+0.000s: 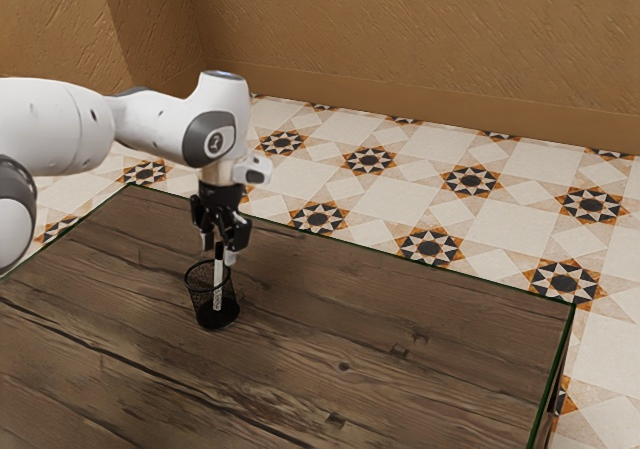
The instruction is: Take the marker out of the pen holder and place it to the left of the pen holder.
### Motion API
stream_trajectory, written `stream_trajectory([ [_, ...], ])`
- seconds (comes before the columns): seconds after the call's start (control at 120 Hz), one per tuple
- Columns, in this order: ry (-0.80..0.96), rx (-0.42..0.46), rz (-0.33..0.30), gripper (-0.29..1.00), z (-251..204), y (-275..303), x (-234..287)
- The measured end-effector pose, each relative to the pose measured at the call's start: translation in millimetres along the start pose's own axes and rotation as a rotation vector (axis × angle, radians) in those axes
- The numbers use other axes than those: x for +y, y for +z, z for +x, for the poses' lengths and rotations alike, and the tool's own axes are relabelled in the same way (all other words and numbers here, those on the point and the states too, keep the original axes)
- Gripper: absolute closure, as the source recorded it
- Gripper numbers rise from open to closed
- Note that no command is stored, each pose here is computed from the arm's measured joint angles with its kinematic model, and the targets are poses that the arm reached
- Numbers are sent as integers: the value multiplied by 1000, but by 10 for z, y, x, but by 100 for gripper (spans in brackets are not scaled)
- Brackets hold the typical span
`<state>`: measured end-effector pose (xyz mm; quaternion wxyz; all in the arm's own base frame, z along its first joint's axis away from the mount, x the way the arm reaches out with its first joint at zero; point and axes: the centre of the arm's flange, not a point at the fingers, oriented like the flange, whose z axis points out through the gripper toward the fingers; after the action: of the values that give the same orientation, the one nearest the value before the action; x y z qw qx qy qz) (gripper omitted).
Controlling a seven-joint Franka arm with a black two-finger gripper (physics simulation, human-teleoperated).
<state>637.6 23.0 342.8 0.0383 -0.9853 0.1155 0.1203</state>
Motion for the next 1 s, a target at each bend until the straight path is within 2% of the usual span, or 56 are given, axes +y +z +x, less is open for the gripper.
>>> stream_trajectory([
  [0.267, -23, -18, -30, 38, -48, 2, -31],
  [0.667, -48, -25, -37, 67, -59, -25, 26],
  [0.8, -57, -24, -33, 72, -64, -52, 32],
  [0.883, -64, -5, -28, 74, -121, -211, 28],
  [1.0, -78, 66, -20, 76, -469, -915, 5],
])
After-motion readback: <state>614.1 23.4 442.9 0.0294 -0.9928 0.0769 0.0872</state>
